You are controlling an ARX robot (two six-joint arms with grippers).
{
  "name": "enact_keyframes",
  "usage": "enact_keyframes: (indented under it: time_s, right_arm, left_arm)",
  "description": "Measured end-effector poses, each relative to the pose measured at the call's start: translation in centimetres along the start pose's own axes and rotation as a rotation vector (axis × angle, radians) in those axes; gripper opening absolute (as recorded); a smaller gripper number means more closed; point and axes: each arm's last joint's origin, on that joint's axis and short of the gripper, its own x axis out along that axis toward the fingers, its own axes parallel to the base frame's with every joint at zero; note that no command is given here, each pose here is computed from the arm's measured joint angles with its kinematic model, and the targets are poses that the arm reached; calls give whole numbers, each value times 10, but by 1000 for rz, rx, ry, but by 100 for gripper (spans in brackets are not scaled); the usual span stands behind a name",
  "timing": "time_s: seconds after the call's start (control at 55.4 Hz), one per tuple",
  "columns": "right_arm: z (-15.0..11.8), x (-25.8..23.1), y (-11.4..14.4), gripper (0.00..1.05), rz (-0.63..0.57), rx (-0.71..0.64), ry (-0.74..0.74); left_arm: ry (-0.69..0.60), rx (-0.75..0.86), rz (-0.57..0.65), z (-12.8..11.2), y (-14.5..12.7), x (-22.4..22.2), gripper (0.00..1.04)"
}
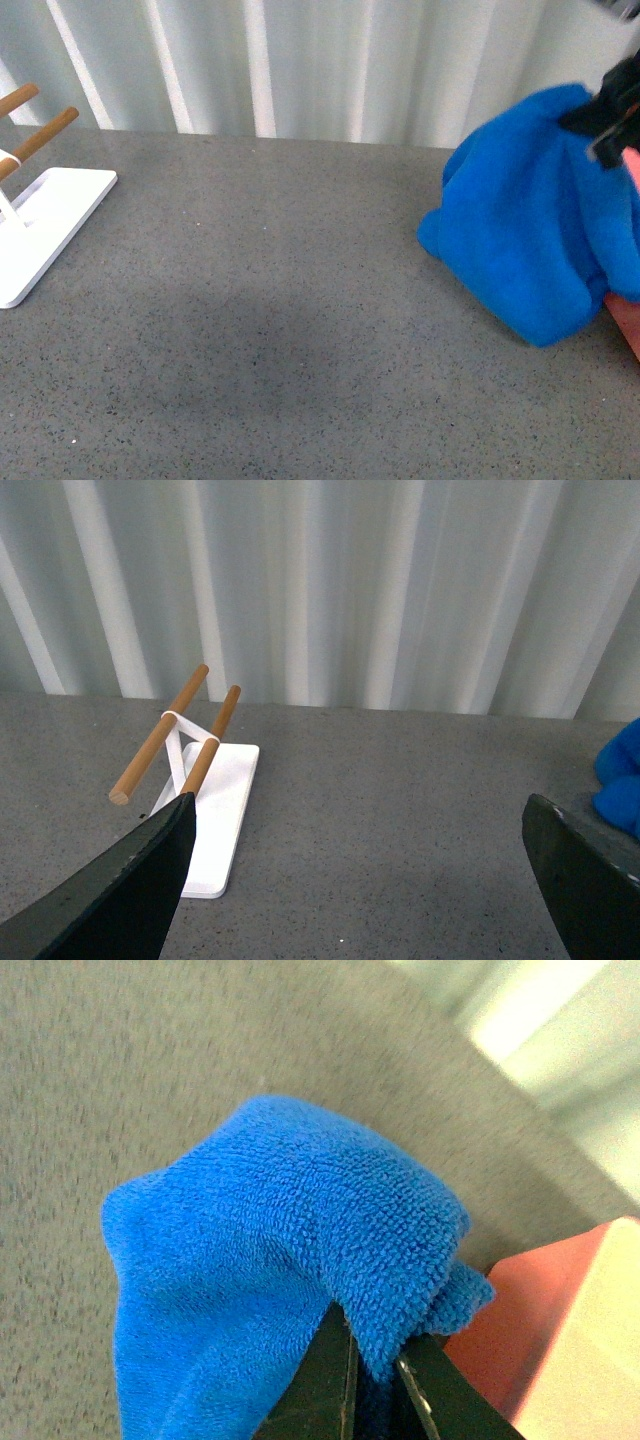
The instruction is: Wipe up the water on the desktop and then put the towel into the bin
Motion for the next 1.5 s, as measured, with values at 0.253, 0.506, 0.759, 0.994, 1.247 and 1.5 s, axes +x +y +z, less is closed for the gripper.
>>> enact_keyframes:
  time_s: [0.253, 0.506, 0.759, 0.994, 1.247, 1.5]
  right_arm:
    - [34, -86, -54, 3, -159, 76, -184]
    - [9, -149, -95, 3, -275, 149, -202]
    - [-37, -162, -119, 3, -327, 255, -134]
    - [-79, -145, -128, 3, -324, 332, -8]
    - [-127, -100, -132, 3, -302, 400, 183]
    - [-149, -52, -135, 13, -285, 435, 349]
  left_arm:
    - [0, 0, 0, 0, 0, 0, 98]
    - [0, 0, 0, 0, 0, 0, 98]
    - [0, 0, 0, 0, 0, 0, 98]
    - [0, 0, 0, 0, 0, 0, 98]
    - [0, 0, 0, 0, 0, 0, 98]
    - [0, 0, 0, 0, 0, 0, 98]
